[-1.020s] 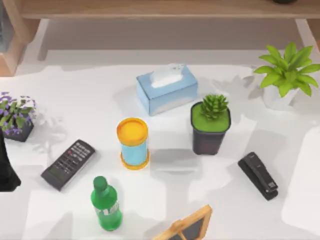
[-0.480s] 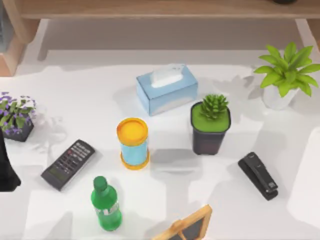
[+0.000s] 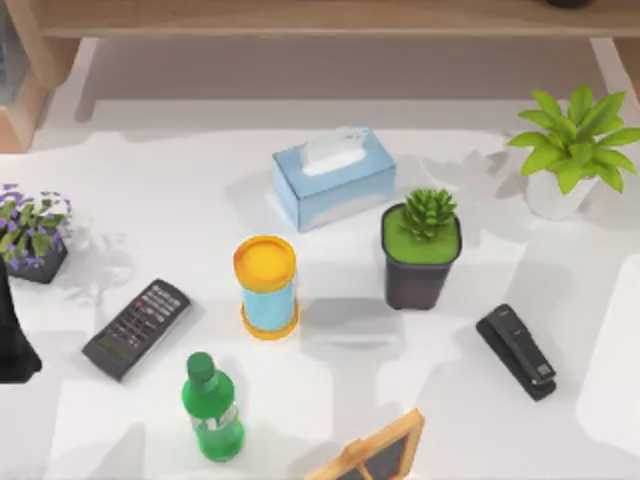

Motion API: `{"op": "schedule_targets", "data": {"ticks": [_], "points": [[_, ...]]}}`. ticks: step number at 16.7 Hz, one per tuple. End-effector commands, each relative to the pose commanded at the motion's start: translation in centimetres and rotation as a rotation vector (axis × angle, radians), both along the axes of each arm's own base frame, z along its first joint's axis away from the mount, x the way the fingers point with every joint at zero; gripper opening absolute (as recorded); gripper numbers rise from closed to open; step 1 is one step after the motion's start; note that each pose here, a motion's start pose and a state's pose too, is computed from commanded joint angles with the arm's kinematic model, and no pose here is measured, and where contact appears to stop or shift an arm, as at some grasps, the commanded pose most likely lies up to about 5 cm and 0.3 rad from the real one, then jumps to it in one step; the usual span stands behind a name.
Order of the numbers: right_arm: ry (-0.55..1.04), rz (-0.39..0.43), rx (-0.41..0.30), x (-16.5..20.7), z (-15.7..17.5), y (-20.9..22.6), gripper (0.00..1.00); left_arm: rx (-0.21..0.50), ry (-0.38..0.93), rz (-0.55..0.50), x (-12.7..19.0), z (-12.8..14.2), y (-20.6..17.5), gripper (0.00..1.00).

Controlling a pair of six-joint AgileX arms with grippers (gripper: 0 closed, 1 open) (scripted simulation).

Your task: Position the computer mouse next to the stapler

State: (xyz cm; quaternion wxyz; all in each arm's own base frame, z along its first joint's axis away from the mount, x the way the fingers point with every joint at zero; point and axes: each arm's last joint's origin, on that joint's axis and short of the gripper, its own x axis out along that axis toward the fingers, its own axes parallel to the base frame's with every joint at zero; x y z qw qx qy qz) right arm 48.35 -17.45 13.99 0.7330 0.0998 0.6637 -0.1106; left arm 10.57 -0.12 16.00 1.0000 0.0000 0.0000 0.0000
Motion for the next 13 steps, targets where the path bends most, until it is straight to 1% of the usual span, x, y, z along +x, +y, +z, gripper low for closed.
{"op": "schedule_targets", "data": {"ticks": [4, 5, 13], "points": [[0.0, 0.0, 0.0, 0.0, 0.0, 0.0, 0.02, 0.0, 0.0, 0.0, 0.0, 0.0, 0.0, 1.0], [0.0, 0.0, 0.0, 0.0, 0.0, 0.0, 0.0, 0.0, 0.0, 0.0, 0.0, 0.0, 0.0, 1.0], [-0.001, -0.004, 0.0, -0.05, 0.04, -0.11, 0.0, 0.0, 0.0, 0.0, 0.0, 0.0, 0.0, 1.0]]}}
